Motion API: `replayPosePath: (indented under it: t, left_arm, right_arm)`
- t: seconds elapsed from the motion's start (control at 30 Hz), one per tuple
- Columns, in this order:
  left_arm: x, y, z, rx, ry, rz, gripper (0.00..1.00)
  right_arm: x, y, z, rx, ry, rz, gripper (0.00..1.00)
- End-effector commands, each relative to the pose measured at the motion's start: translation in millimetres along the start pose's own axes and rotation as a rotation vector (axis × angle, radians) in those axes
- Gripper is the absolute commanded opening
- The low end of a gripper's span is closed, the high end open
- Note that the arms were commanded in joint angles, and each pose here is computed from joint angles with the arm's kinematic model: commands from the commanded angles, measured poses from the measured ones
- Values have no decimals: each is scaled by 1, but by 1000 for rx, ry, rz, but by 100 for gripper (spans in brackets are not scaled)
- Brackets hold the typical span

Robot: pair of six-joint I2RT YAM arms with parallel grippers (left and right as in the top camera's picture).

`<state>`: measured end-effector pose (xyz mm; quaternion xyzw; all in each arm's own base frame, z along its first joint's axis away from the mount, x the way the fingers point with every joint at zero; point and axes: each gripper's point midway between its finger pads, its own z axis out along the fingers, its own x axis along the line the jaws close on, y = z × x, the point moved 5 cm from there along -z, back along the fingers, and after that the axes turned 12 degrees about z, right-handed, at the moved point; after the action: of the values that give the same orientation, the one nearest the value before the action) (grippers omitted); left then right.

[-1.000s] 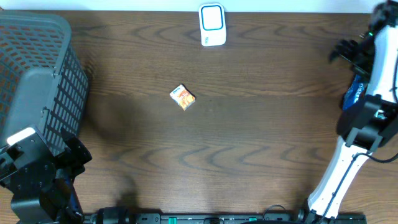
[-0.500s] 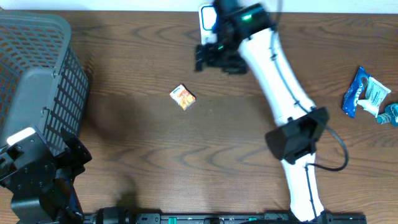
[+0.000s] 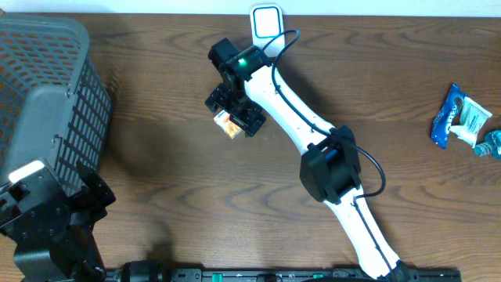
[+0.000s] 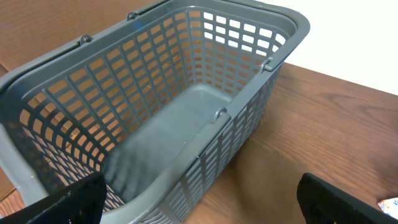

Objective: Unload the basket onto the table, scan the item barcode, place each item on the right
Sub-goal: 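Reach the right gripper to the orange Kleenex pack and grasp it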

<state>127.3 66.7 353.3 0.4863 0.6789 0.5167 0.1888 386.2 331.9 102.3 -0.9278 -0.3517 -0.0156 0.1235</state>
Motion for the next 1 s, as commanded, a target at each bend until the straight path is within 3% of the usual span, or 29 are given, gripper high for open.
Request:
replayPosePath:
  t: [0.0,0.33,0.43,0.5,0.6,0.97]
  left_arm:
    - [1,-1,0,4,7,-5,98]
    - [1,-1,0,4,7,-5,98]
    - [1,-1,0,4,7,-5,98]
    - [1,-1,0,4,7,-5,98]
    - [1,-1,0,4,7,-5,98]
    - [1,-1,0,4,7,-5,98]
  right_arm:
    - [7,6,11,-19,23,87,99]
    - [-1,23,75,-36,-72,119,97]
    - [-6,30,74,-92,-98,80,84]
    - [-14,38,68,-159,-140,44,65]
    - [-25,40,59,-147,-199,-8,47]
    - [-59,24,-28,-38,-298,-256,50]
